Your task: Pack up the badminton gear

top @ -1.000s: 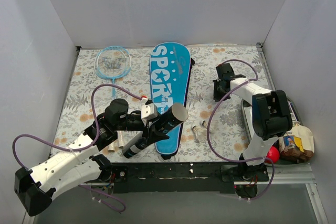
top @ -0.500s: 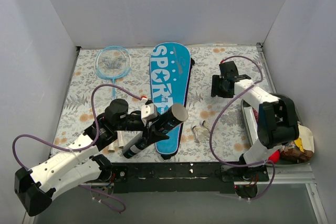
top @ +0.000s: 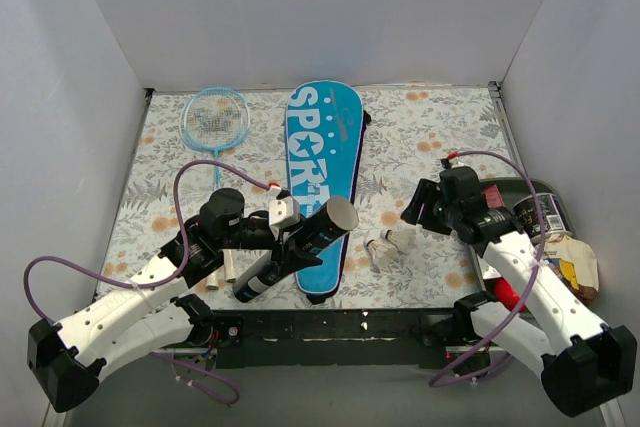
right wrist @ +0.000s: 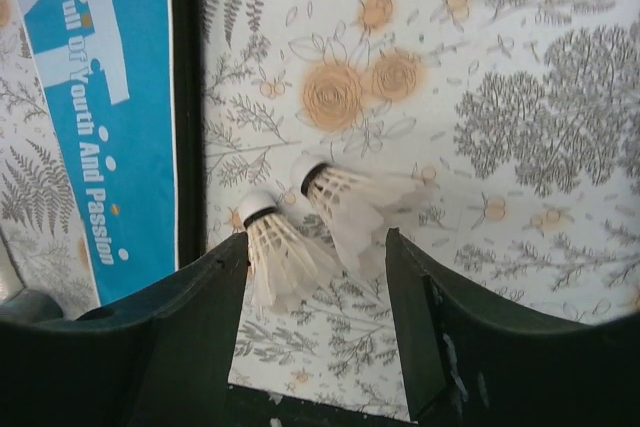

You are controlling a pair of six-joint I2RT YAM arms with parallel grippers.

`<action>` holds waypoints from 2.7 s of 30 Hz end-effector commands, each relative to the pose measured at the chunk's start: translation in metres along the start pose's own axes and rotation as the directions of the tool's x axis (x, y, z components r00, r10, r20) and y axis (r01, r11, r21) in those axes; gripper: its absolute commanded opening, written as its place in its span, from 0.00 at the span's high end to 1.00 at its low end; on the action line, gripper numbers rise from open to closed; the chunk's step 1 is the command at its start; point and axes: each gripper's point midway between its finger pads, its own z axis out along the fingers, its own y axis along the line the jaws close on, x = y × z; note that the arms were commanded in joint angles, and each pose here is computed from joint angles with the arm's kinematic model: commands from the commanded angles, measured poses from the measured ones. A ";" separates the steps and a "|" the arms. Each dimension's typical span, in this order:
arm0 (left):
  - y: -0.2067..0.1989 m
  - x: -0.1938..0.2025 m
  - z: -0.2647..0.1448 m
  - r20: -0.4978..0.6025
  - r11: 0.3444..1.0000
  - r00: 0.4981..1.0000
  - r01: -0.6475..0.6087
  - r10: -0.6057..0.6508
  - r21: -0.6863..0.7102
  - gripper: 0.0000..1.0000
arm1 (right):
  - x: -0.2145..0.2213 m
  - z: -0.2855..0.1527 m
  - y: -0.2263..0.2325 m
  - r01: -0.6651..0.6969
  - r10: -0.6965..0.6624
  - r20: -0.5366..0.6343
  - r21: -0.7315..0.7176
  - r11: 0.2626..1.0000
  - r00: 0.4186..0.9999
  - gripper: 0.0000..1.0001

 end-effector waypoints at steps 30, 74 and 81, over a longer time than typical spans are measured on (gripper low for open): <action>-0.007 -0.012 0.000 0.042 1.000 0.999 -0.022 0.021 0.022 0.78 | 0.063 0.039 -0.013 -0.339 0.338 -0.027 -0.082 0.937 0.941 0.45; -0.006 -0.001 0.008 0.002 0.999 1.000 0.004 -0.004 0.035 0.80 | -0.097 -0.131 0.084 0.292 -0.199 0.334 -0.258 0.921 0.921 0.99; -0.006 0.005 0.016 -0.047 0.999 0.999 0.015 -0.013 0.049 0.80 | -0.090 -0.183 0.126 0.479 -0.364 0.325 -0.432 0.764 0.873 0.99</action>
